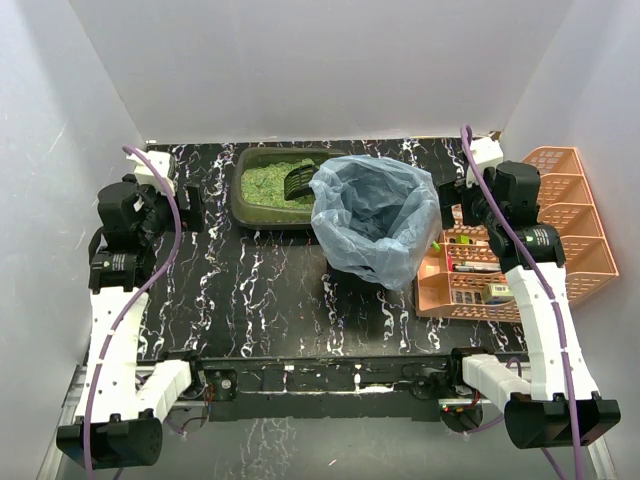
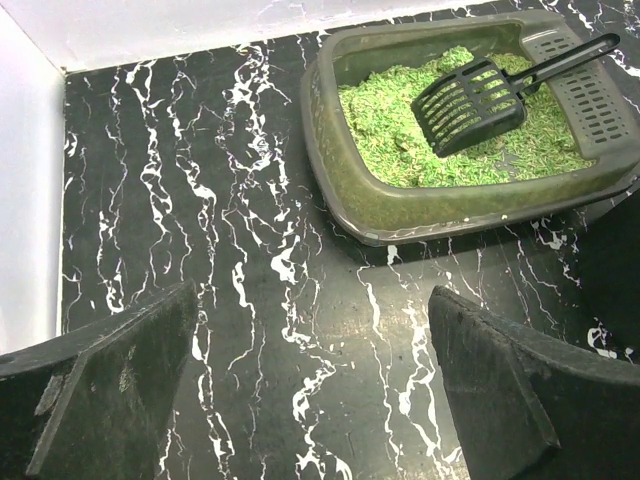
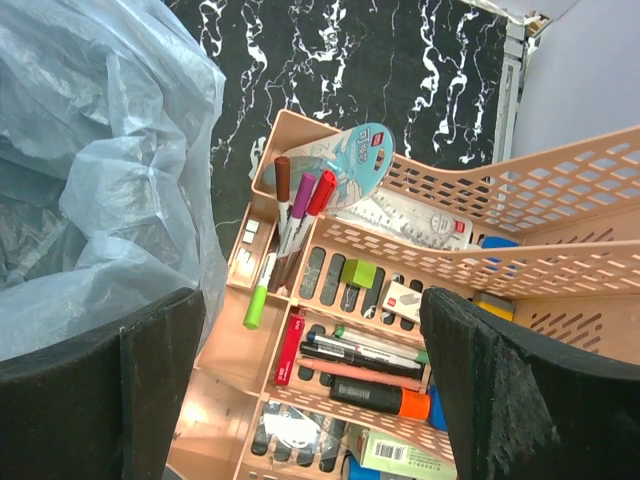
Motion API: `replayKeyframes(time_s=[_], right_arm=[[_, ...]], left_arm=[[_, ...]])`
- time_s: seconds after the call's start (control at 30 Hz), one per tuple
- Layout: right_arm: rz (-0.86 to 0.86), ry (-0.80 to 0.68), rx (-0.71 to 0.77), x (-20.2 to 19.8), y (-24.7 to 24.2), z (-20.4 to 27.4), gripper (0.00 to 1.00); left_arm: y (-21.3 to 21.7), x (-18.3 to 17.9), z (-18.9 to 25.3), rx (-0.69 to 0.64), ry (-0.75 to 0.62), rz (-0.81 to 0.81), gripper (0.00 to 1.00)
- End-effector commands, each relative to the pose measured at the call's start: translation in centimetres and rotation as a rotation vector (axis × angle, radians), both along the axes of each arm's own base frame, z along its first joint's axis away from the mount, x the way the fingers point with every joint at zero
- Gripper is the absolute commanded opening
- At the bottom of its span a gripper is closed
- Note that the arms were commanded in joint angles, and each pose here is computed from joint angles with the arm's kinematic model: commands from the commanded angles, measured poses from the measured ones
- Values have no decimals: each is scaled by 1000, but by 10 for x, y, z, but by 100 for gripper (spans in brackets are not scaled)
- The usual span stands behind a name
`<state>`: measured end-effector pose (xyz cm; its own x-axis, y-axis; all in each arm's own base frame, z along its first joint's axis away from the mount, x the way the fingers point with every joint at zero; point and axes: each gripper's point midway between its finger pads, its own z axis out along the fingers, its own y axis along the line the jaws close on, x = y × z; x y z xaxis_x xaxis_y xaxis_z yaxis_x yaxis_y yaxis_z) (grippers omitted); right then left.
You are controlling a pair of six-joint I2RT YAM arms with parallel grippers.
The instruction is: Clean the litter box
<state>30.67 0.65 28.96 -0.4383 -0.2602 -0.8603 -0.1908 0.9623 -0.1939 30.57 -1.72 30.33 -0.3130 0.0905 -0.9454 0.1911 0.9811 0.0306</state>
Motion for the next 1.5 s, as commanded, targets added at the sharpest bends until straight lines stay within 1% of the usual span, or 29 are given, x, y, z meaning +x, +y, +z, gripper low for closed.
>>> replayKeyframes(time_s=[0.0, 0.17, 0.4, 0.53, 0.67, 0.83, 0.97, 1.13, 1.2, 1.37, 1.47], right_arm=[[22, -143, -4, 13, 4, 47, 98], [17, -173, -15, 16, 3, 56, 98], [20, -198, -36, 17, 1, 63, 98], [27, -223, -63, 15, -1, 74, 98], [131, -228, -71, 13, 14, 84, 98], [327, -229, -6, 16, 49, 100, 98], [418, -180, 46, 34, 75, 98, 98], [477, -151, 36, 51, 104, 90, 98], [482, -141, 36, 57, 109, 87, 98], [497, -114, 67, 61, 116, 83, 98], [493, -110, 69, 61, 116, 82, 98]], left_arm=[[-7, 7, 12, -7, -61, -34, 97], [-8, 10, 11, -8, -72, -41, 97], [-17, 9, 13, -16, -81, -94, 97], [-11, 12, 9, -22, -77, -52, 97], [-14, 15, 0, -44, -53, -62, 97], [-25, 26, -31, -98, 84, -110, 97], [-32, 49, -47, -144, 156, -90, 97], [-37, 95, -82, -153, 243, -28, 97], [-41, 118, -108, -126, 298, -10, 97], [-52, 169, -155, -39, 365, 14, 97], [-58, 190, -184, -27, 426, 12, 90]])
